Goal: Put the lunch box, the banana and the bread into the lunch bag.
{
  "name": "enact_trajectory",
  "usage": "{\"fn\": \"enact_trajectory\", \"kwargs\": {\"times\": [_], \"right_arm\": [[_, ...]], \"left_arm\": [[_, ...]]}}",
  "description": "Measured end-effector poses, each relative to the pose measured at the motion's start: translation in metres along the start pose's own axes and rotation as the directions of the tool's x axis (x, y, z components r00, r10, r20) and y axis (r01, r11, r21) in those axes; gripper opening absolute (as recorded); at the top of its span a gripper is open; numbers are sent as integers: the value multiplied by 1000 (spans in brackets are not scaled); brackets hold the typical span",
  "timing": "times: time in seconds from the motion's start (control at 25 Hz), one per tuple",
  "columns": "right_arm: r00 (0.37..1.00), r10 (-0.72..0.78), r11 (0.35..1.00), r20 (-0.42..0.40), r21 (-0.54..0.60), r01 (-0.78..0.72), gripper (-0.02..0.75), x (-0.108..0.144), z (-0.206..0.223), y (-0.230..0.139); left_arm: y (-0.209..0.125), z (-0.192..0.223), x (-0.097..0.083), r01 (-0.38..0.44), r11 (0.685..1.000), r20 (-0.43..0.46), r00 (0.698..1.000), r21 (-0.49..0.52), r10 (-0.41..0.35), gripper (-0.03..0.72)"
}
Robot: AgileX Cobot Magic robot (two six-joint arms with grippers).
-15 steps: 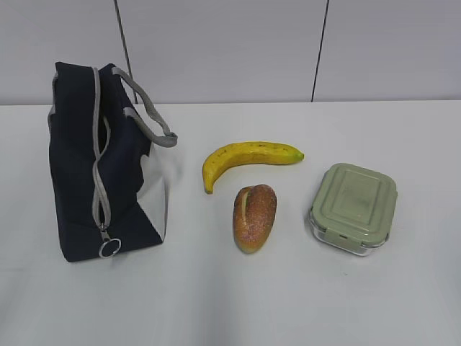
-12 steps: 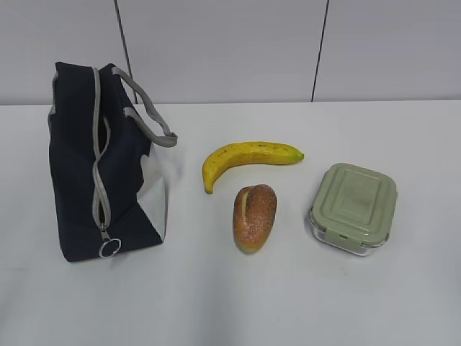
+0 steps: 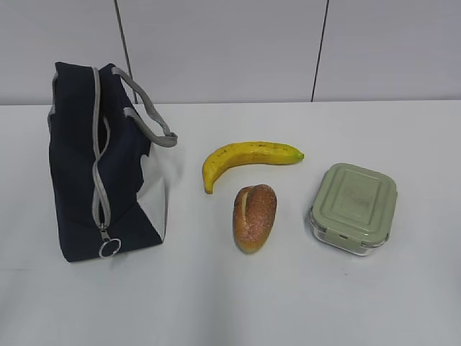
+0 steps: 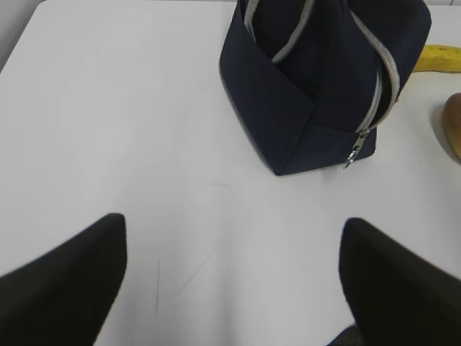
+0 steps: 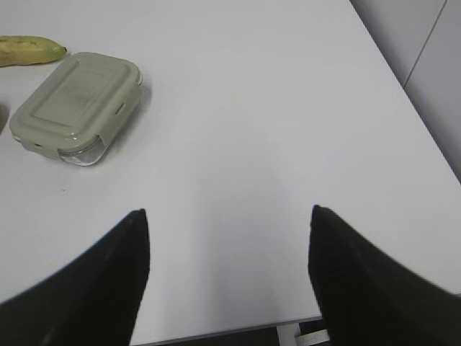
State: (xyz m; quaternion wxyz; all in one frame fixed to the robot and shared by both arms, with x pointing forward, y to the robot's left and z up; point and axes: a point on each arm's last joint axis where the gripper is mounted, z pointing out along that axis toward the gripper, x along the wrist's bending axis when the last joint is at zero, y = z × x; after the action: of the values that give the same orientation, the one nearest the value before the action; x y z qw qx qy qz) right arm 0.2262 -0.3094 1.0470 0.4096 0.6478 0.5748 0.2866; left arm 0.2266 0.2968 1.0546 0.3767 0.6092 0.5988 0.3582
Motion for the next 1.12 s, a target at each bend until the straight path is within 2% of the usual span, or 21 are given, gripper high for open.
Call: {"fn": "enact_trajectory", "kwargs": {"times": [0.24, 0.52, 0.84, 1.12], "right_arm": [[1000, 0, 1000, 0, 0, 0, 510, 0, 0, 0], [1000, 0, 1000, 0, 0, 0, 510, 0, 0, 0], [1000, 0, 1000, 0, 0, 0, 510, 0, 0, 0], [1000, 0, 1000, 0, 0, 0, 510, 0, 0, 0]], "left_arm": [[5, 0, -1, 5, 1000, 10, 1000, 20, -5, 591], [54, 2, -2, 21, 999, 30, 999, 49, -22, 591], [120, 39, -11, 104, 982, 133, 983, 155, -125, 516], [170, 97, -16, 173, 940, 188, 954, 293, -234, 511]]}}
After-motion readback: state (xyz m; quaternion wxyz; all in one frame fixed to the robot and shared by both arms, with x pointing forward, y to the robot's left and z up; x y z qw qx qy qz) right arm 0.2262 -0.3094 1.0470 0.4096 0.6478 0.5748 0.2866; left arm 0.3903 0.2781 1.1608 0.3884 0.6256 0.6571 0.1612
